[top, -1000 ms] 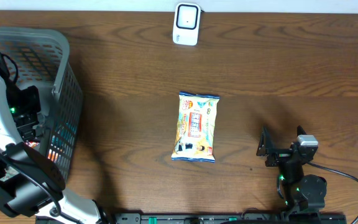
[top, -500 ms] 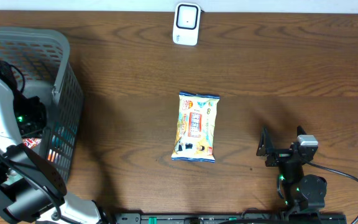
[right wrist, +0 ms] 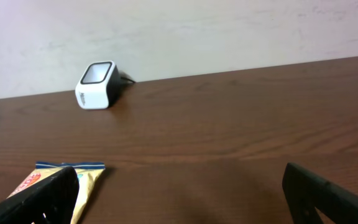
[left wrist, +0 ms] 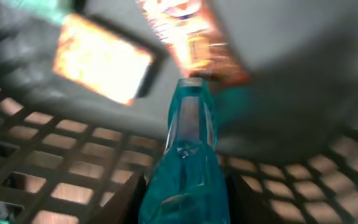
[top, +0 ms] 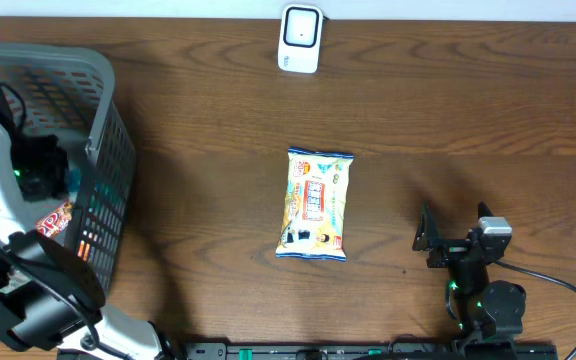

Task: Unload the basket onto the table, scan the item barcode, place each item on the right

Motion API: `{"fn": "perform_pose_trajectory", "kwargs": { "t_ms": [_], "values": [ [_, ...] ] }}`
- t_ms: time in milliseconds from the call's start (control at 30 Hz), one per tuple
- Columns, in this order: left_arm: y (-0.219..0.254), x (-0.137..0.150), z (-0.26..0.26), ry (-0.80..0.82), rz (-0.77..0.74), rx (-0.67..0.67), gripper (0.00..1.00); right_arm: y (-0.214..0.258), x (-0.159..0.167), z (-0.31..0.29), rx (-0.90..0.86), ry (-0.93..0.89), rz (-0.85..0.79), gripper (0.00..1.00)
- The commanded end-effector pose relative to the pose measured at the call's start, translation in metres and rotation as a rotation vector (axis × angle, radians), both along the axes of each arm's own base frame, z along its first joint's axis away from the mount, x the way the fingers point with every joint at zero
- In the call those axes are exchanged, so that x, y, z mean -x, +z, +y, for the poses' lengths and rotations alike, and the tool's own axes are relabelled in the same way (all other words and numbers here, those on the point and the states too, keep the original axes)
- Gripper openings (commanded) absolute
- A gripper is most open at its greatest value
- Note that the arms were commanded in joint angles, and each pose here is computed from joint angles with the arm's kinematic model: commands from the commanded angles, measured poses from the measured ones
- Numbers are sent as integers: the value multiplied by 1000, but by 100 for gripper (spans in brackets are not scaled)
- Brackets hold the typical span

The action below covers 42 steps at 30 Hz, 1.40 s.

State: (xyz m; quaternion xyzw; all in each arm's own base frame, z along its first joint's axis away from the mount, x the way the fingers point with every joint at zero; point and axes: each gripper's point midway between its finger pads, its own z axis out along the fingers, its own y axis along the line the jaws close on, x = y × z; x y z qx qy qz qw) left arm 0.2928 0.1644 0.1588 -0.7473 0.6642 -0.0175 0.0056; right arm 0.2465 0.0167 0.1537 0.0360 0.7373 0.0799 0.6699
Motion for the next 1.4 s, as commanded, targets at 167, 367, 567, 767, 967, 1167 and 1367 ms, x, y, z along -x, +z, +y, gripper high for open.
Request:
{"fn": "perform_pose_trajectory", "kwargs": {
  "t_ms": [167,367,567,767,967,1167,1367],
  "values": [
    [141,-16,5,-50,-414,-235,7,-2,0,0,16,0,5,99],
    [224,-1,-16,-76,-717,-348,8,-2,0,0,16,0,5,99],
    [262,5,-65,-197,-900,-288,8,-2,0,0,16,0,5,99],
    [250,-18,-144,-478,-902,-147,8,-2,0,0,16,0,5,99],
    [210,-23,-190,-650,-734,-102,8,-2,0,0,16,0,5,99],
    [145,1,-209,-758,-372,-104,8,-2,0,0,16,0,5,99],
    [90,11,-234,-756,-171,-48,8,-2,0,0,16,0,5,99]
  ]
}}
